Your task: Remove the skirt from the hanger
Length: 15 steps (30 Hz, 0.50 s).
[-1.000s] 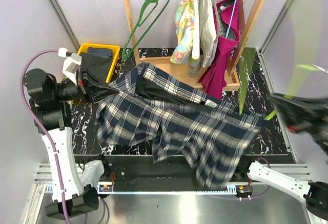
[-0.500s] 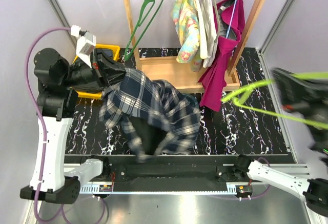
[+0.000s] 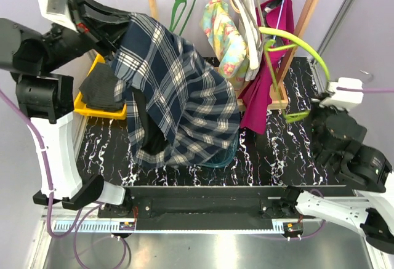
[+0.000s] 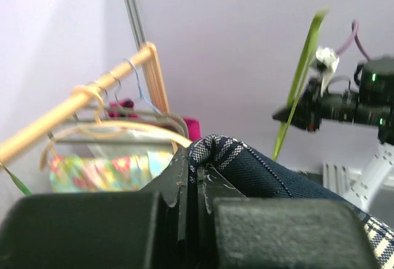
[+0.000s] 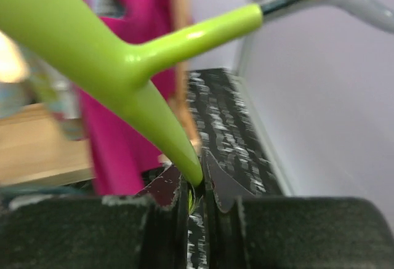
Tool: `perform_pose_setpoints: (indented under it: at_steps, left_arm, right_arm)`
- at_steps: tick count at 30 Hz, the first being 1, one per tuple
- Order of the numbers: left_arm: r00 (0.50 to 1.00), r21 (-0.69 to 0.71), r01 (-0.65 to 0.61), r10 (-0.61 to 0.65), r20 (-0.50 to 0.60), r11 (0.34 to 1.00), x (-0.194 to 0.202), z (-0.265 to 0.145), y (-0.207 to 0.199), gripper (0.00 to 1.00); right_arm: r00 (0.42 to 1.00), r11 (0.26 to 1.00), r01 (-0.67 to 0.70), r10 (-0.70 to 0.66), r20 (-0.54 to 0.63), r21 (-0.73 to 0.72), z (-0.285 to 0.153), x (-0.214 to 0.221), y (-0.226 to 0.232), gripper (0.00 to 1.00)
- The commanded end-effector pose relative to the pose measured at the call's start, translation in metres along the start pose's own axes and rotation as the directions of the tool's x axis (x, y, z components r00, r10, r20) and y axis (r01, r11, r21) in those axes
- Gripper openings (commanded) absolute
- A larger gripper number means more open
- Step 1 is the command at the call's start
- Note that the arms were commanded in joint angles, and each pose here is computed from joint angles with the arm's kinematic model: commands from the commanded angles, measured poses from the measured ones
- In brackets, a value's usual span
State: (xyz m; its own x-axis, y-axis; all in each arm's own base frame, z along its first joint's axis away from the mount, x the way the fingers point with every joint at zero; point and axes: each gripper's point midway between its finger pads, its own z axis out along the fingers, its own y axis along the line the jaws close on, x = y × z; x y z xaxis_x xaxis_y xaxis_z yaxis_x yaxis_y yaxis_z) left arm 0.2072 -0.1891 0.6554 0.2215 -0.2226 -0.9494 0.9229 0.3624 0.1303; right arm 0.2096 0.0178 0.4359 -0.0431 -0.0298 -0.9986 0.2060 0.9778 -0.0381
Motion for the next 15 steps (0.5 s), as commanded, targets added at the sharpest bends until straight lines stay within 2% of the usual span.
perform_pose_setpoints:
  at_steps: [1,4,6,7,8,9,11,12,14,15]
  left_arm:
    - [0.985,-0.059,-0.101,0.108,0.137,0.993,-0.049,0.000,-0.004,0.00]
    - [0.991,-0.078,-0.089,0.097,0.093,0.993,-0.024,0.000,0.009,0.00]
    - [0.997,-0.108,-0.070,0.074,0.035,0.992,0.013,-0.002,0.022,0.00]
    - [0.998,-0.112,-0.054,0.055,0.011,0.992,0.028,-0.003,0.026,0.00]
    - [0.999,-0.113,-0.051,0.052,0.003,0.992,0.036,-0.006,0.020,0.00]
    - [0.998,-0.126,-0.017,0.009,-0.061,0.992,0.080,-0.005,0.034,0.00]
    - [0.994,-0.148,-0.011,-0.006,-0.112,0.989,0.114,-0.003,0.035,0.00]
    - [0.985,-0.155,-0.009,-0.018,-0.170,0.988,0.145,-0.005,0.041,0.00]
    - [0.973,-0.172,0.014,-0.053,-0.224,0.985,0.174,-0.002,0.045,0.00]
    - [0.963,-0.168,-0.021,-0.025,-0.267,0.985,0.187,-0.003,0.049,0.00]
  right_arm:
    - [0.996,0.934,-0.082,0.071,0.045,0.348,-0.012,0.007,-0.065,0.00]
    - [0.999,0.892,-0.025,0.013,0.029,0.451,-0.014,0.014,-0.071,0.00]
    - [0.998,0.862,0.061,-0.052,-0.031,0.503,-0.014,0.023,-0.066,0.00]
    - [0.997,0.866,0.079,-0.058,-0.059,0.493,-0.012,0.026,-0.060,0.00]
    - [0.999,0.876,0.035,-0.012,-0.051,0.480,-0.011,0.026,-0.055,0.00]
    - [0.996,0.872,0.077,-0.049,-0.069,0.484,-0.008,0.039,-0.049,0.00]
    - [0.993,0.862,0.112,-0.081,-0.084,0.495,-0.003,0.052,-0.040,0.00]
    - [0.989,0.856,0.148,-0.114,-0.098,0.495,0.000,0.064,-0.035,0.00]
    - [0.984,0.845,0.179,-0.144,-0.107,0.504,0.006,0.078,-0.030,0.00]
    - [0.984,0.843,0.179,-0.145,-0.105,0.508,0.007,0.081,-0.030,0.00]
